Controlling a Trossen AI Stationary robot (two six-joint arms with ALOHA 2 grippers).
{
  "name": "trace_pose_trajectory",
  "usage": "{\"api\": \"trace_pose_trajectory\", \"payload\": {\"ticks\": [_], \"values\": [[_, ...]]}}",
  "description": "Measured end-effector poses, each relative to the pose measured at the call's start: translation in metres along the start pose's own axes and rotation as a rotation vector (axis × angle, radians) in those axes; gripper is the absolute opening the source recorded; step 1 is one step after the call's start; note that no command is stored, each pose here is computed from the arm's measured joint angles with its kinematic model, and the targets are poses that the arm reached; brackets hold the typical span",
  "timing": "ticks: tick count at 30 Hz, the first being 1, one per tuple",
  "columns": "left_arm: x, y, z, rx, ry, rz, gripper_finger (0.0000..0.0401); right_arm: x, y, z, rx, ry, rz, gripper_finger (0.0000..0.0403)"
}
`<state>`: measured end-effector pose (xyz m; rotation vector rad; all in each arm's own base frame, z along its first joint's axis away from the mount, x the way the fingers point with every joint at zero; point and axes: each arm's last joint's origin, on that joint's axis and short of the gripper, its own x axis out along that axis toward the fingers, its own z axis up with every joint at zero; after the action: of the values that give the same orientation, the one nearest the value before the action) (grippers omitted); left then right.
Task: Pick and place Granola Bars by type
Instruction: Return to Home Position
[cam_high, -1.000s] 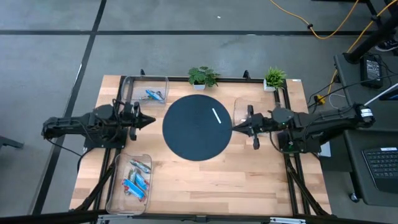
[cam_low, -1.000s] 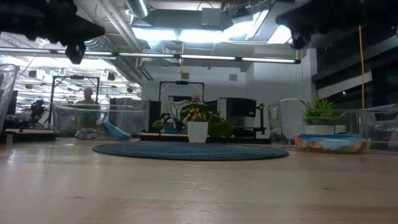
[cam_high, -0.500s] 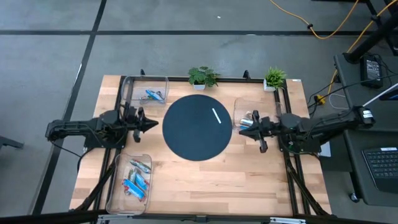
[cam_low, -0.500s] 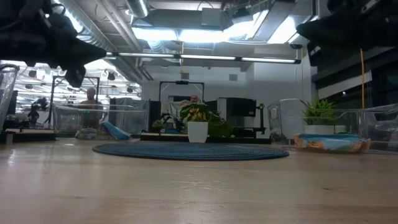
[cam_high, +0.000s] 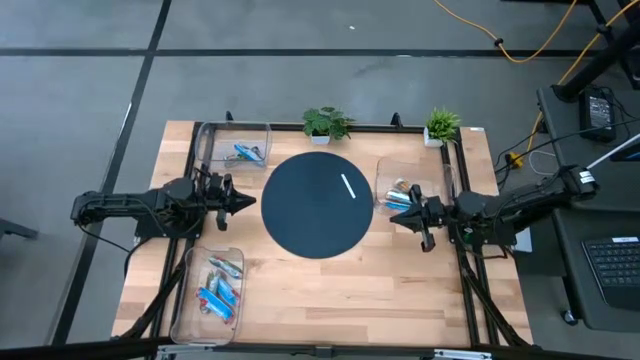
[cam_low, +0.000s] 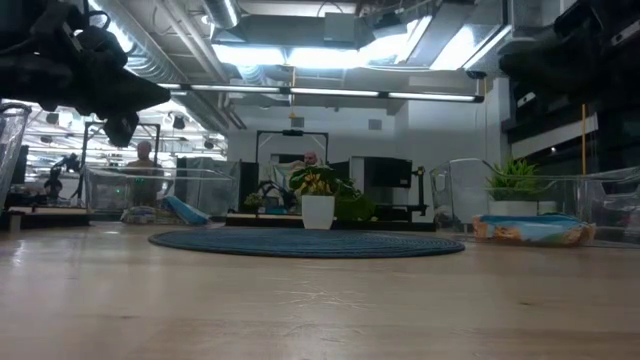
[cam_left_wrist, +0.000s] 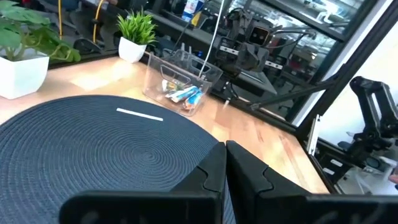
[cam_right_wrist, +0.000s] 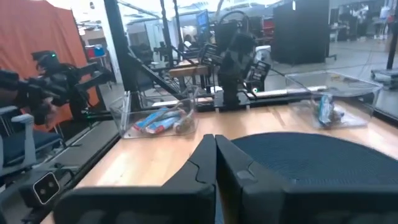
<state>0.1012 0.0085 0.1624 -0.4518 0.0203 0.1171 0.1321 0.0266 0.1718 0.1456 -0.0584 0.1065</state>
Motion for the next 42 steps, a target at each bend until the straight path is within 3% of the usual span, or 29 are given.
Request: {"api": "trace_pose_trajectory", "payload": {"ticks": [15, 28, 35, 38, 42], "values": [[0.0, 0.0, 0.0, 0.002, 0.0, -0.001, 0.0008, -0.005, -0.009, 0.011, -0.201, -0.077, 0.063, 0.0003], [0.0, 0.0, 0.0, 0.001, 0.0, -0.002, 0.0005, -0.037, -0.013, 0.015, -0.261, -0.113, -0.022, 0.0002], [0.0, 0.0, 0.001, 0.0, -0.01, -0.007, 0.0008, -0.038, -0.013, 0.02, -0.353, -0.105, -0.063, 0.0002], [0.0, 0.0, 0.001, 0.001, -0.007, -0.004, 0.0008, -0.038, -0.014, 0.018, -0.35, -0.086, -0.075, 0.0002], [0.0, 0.0, 0.0, 0.001, 0.0, -0.001, 0.0005, -0.037, -0.018, 0.007, -0.251, -0.026, -0.093, 0.0002]]}}
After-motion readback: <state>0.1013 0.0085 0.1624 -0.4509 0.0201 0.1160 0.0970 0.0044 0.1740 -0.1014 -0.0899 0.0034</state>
